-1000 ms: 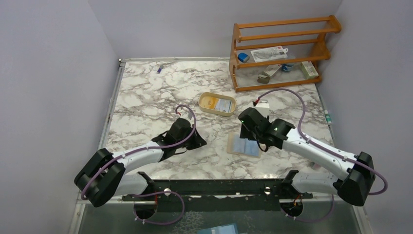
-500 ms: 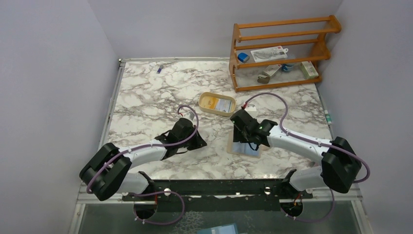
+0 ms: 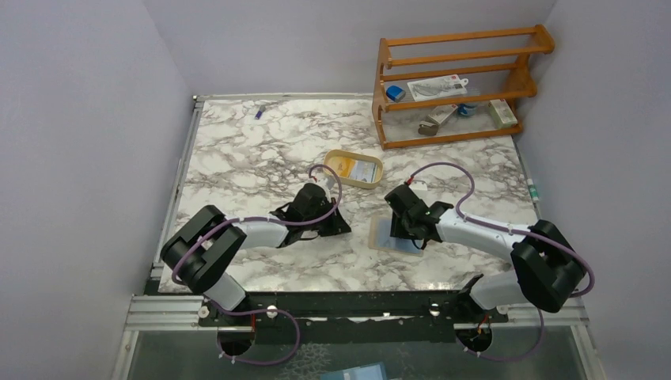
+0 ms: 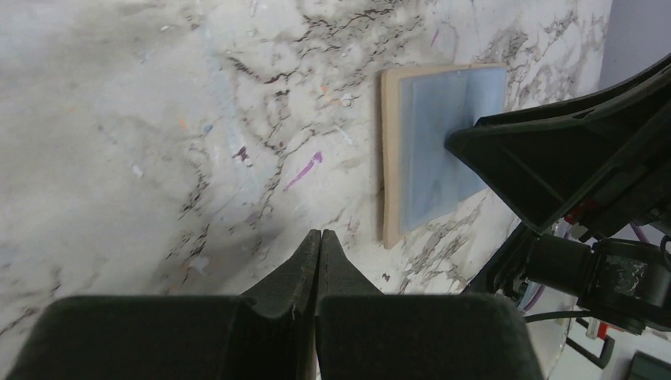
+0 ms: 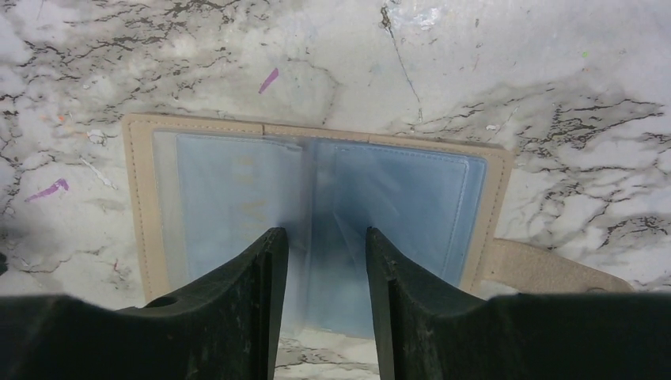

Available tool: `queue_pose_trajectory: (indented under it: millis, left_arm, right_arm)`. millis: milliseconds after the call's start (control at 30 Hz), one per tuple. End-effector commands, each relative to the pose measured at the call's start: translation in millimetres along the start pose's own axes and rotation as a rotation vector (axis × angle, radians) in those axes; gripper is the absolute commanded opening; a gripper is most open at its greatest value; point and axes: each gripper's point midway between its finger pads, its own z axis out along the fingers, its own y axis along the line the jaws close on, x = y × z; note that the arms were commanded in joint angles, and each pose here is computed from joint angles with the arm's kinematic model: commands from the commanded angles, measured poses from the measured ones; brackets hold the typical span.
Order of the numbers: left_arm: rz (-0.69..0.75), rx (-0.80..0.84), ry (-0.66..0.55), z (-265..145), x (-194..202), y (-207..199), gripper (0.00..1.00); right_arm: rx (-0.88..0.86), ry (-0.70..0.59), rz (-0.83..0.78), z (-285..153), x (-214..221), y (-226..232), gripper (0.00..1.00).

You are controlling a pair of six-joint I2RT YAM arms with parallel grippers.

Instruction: Take the credit cards out of the card holder

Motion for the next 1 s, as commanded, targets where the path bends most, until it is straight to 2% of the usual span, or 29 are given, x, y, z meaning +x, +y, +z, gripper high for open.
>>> queue_pose_trajectory:
  millis: [0,67,167,333,667,967]
  left_arm:
    - [0.071,0.099,0.025,15,-1,-21,0.0]
    - [0.077,0.109,0.039,23,4,-22,0.0]
    - [0.071,0.137,0.062,31,14,-24,0.0]
    - [0.082,0.203,0.076,35,25,-36,0.0]
    - [0.055,0.295,0.073,38,31,-49,0.0]
    - [0.013,0.329,0.088,41,41,-44,0.0]
  right_arm:
    - [-0.037,0.029,0.026,10,15,2,0.44]
    - [-0.058,0.033,0.03,11,18,3,0.41]
    - [-0.083,0.041,0.032,13,24,4,0.3]
    - [-0.117,0.057,0.03,16,34,5,0.02]
    - [-0.145,0.067,0.028,14,37,9,0.01]
    - [-0.175,0.077,0.037,12,41,12,0.01]
